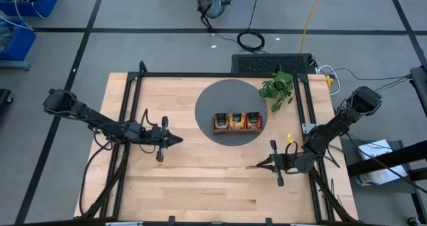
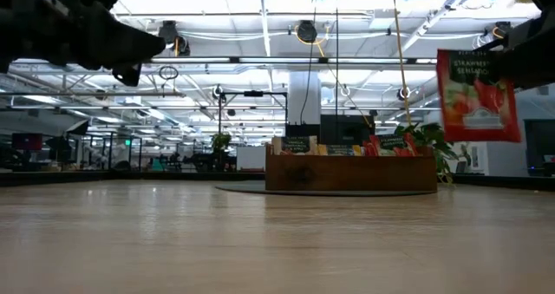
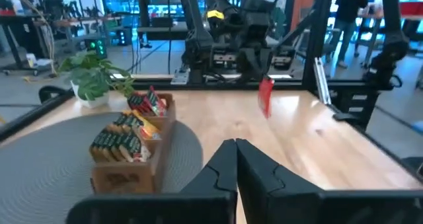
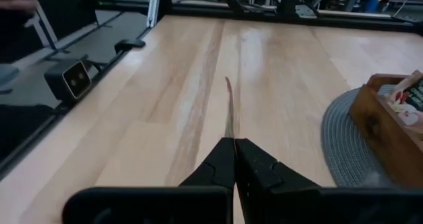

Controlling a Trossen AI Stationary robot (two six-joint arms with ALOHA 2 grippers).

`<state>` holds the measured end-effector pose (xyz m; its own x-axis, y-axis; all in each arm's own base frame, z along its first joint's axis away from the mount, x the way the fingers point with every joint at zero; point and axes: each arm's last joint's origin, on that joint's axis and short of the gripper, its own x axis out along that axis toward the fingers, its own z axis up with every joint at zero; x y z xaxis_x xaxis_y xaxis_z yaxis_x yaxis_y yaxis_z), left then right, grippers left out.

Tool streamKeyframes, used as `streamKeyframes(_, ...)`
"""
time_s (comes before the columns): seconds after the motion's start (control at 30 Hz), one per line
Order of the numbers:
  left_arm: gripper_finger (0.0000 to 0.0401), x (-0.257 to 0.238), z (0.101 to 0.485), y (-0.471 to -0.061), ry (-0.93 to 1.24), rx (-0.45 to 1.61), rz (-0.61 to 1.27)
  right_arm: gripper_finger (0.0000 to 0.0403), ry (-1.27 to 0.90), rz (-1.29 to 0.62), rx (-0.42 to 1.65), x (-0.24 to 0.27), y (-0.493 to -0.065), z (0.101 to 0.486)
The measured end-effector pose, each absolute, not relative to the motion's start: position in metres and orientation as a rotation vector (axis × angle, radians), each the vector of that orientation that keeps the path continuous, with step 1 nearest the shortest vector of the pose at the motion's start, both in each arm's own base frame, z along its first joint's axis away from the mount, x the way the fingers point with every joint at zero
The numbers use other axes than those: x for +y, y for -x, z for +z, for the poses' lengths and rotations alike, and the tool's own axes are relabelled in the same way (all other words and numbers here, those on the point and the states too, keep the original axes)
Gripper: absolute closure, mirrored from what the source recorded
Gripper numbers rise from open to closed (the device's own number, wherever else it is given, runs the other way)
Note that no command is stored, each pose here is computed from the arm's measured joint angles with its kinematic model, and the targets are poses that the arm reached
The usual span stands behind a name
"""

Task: Pick & Place Tea
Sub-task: Put the red tea bag into the right section of the wooden organiser

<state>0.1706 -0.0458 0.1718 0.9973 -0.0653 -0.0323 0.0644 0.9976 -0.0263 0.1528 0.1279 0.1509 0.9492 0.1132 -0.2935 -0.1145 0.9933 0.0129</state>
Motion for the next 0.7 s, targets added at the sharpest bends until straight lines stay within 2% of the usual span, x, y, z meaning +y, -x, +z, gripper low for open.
streamKeyframes(0.2, 0.0371, -0.045, 0.166, -0.175, 0.093, 0.045, 0.025, 0.0403, 0.046, 0.115, 0.313, 0.127, -0.153, 0.149)
streamKeyframes(0.53, 0.0397, -0.048, 0.153, -0.183, 0.101, 0.077, 0.035, 0.0403, 0.083, 0.119, 0.34, 0.126, -0.152, 0.146)
streamKeyframes(0.7, 0.0376, -0.048, 0.153, -0.184, 0.114, 0.073, 0.035, 0.0403, 0.101, 0.122, 0.335, 0.126, -0.152, 0.147)
